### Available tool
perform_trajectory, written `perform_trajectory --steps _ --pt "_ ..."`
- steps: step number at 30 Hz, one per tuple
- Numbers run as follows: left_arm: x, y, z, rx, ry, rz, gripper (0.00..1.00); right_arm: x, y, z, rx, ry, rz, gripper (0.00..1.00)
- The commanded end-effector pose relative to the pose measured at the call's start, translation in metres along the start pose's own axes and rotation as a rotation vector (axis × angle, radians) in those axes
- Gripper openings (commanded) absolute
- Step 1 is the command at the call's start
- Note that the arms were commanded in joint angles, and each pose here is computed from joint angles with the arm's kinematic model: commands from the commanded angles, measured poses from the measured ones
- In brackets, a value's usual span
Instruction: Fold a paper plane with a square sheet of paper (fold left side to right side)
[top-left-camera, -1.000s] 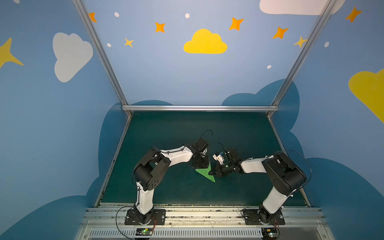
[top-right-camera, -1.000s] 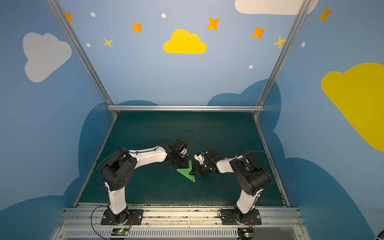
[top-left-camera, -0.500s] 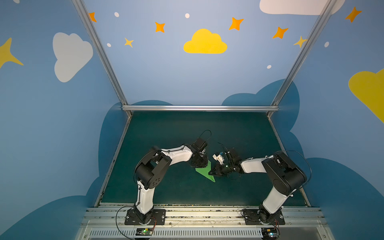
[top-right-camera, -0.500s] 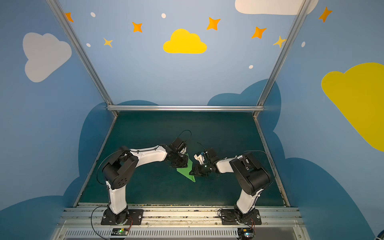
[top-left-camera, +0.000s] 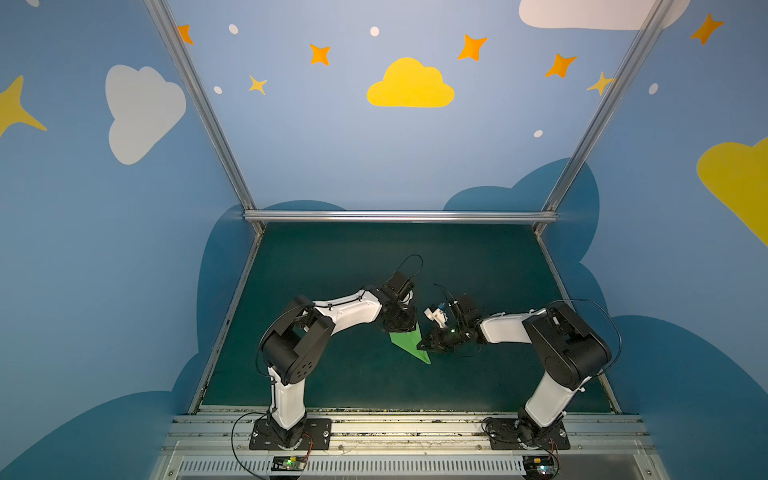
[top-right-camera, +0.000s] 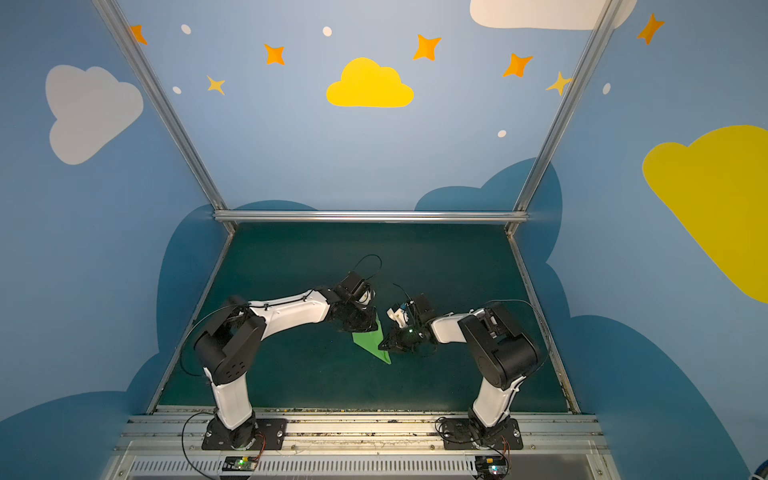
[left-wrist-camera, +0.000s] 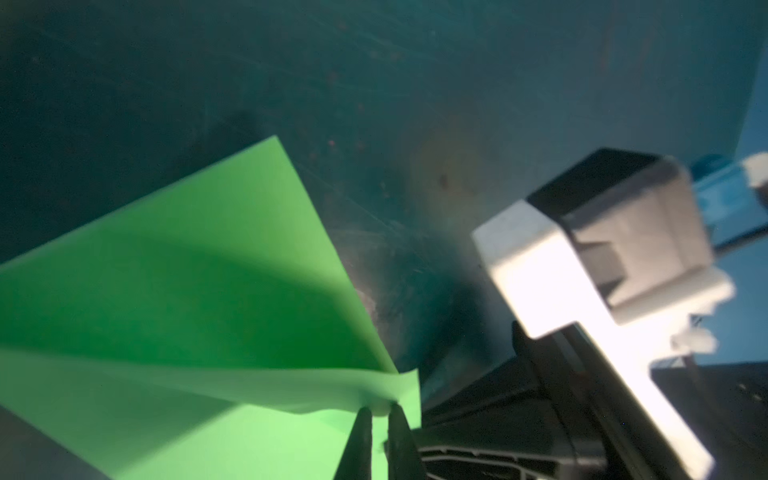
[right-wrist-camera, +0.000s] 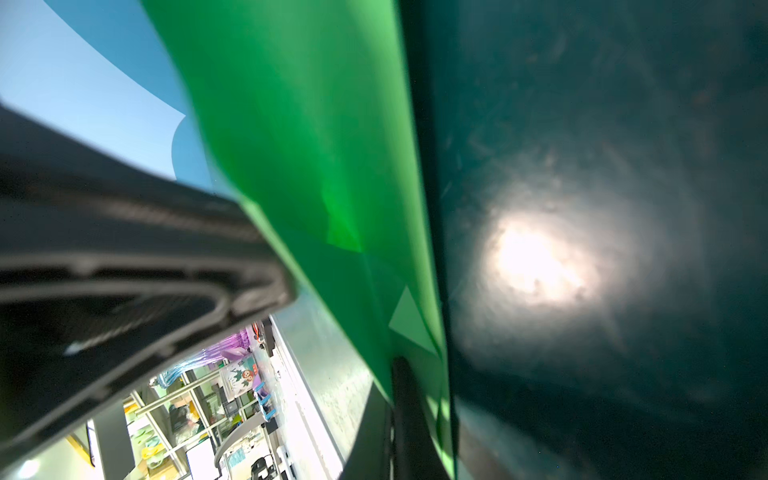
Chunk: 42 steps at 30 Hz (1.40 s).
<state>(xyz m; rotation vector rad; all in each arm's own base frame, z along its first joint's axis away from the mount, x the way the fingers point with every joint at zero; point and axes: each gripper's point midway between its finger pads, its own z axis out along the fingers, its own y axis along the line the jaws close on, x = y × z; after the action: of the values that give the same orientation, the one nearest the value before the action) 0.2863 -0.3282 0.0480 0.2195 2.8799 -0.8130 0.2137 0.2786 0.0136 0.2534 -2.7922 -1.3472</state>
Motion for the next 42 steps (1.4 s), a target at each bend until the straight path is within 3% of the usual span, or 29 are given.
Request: perform_trajectory --steps 1,19,26,30,34,42 --pt "0.007 -0.002 0.001 0.002 0.024 0.025 0.11 0.031 -0.042 0.007 0.143 0.094 0.115 0.0" --pt "0.009 0.03 0.028 -0.108 0.03 -0.005 0.04 0.025 -0.028 0.008 0.099 0.114 0.093 0.0" --pt "0.013 0.038 0.027 -0.13 0.029 -0.014 0.04 0.009 0.016 -0.013 0.022 0.067 0.002 0.29" --pt "0.013 0.038 0.026 -0.132 0.023 -0.016 0.04 0.005 0.031 -0.034 0.061 0.021 -0.057 0.34" --pt "0.012 0.037 0.024 -0.127 0.017 -0.017 0.04 0.01 0.017 -0.043 0.183 0.009 -0.101 0.37" --pt "0.014 0.036 0.021 -0.122 0.013 -0.023 0.04 0.02 0.001 -0.03 0.3 0.068 -0.155 0.47"
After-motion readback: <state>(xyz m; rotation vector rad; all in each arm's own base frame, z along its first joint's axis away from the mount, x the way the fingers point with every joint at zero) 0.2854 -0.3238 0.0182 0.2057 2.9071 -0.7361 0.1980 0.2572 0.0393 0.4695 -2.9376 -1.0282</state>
